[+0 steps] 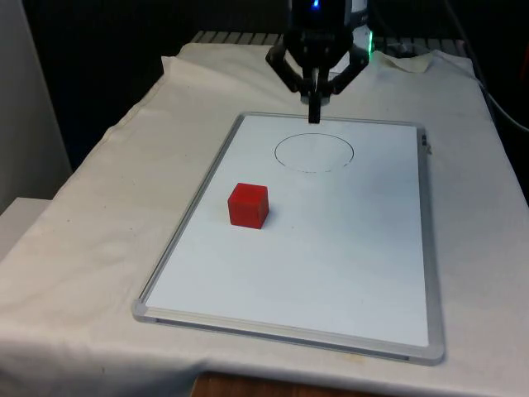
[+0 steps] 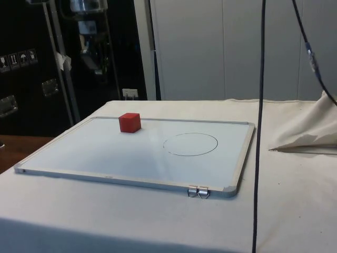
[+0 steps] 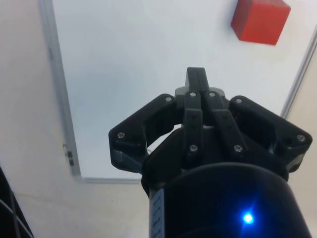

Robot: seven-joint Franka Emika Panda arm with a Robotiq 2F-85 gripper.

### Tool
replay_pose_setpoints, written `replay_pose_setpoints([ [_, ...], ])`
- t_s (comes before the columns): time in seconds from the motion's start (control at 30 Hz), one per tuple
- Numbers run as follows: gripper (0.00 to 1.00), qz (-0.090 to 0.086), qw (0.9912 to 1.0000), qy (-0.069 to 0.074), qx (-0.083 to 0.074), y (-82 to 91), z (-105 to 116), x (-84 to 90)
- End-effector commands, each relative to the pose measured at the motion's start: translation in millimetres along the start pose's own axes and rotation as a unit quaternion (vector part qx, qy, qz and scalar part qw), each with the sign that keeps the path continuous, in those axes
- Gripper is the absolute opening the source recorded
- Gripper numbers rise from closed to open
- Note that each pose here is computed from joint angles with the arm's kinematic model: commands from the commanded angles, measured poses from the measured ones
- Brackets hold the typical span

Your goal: Push the cube into the marked area.

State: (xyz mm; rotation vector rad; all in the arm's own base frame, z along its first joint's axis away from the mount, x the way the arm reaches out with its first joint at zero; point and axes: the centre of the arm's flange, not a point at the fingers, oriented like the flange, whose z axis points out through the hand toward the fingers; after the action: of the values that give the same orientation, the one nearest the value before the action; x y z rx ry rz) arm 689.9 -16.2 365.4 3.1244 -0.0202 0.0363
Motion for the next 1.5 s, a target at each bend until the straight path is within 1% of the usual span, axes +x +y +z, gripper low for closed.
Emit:
replay_pose_setpoints([
  [0.0,0.00,0.000,0.99998,0.001,0.006,1.4,6.5,4.2],
  [0.13,0.00,0.003,0.99996,0.000,0.008,11.5,24.3,14.0],
  [0.17,0.00,0.003,0.99996,0.000,0.008,14.4,26.3,16.0],
  [0.2,0.00,0.003,0.99999,-0.001,0.003,12.1,25.3,14.9],
  [0.23,0.00,0.004,0.99996,0.000,0.008,17.1,28.9,17.6],
  [0.3,0.00,0.004,0.99996,0.000,0.009,22.4,33.1,21.2],
  [0.4,0.00,0.004,0.99996,0.000,0.008,31.4,40.6,26.2],
  [0.43,0.00,0.004,0.99997,0.001,0.007,38.6,45.1,30.2],
  [0.47,0.00,0.004,0.99997,0.001,0.006,41.2,47.6,31.9],
  [0.5,0.00,0.005,0.99999,0.002,0.002,40.0,45.8,31.2],
  [0.53,0.00,0.005,0.99998,0.001,0.005,44.5,49.9,34.0],
  [0.7,0.00,0.002,0.99998,0.005,0.002,61.3,66.3,45.3],
  [0.77,0.00,0.000,0.99999,0.005,0.001,65.0,72.5,48.1],
  [0.8,0.00,0.001,0.99999,0.004,-0.001,63.3,68.9,46.4],
  [0.83,0.00,-0.002,0.99998,0.005,0.001,66.5,76.2,49.3],
  [0.9,0.00,-0.006,0.99997,0.006,-0.001,69.8,83.2,51.3],
  [0.93,0.00,-0.010,0.99993,0.005,-0.003,73.1,90.5,52.4],
  [1.03,0.00,-0.016,0.99985,0.004,-0.005,78.4,102.3,52.7],
  [1.07,0.00,-0.014,0.99987,0.003,-0.007,76.9,98.1,51.9],
  [1.1,0.00,-0.018,0.99981,0.003,-0.006,80.0,105.8,52.5],
  [1.17,0.00,-0.024,0.99966,0.000,-0.009,85.2,116.2,51.8],
  [1.33,0.00,-0.033,0.99937,-0.007,-0.012,94.8,131.6,50.1],
  [1.37,0.00,-0.032,0.99937,-0.007,-0.015,93.4,129.1,49.6],
  [1.4,0.00,-0.035,0.99927,-0.007,-0.013,95.8,134.1,50.1],
  [1.47,0.00,-0.038,0.99913,-0.010,-0.015,99.5,141.5,48.3],
])
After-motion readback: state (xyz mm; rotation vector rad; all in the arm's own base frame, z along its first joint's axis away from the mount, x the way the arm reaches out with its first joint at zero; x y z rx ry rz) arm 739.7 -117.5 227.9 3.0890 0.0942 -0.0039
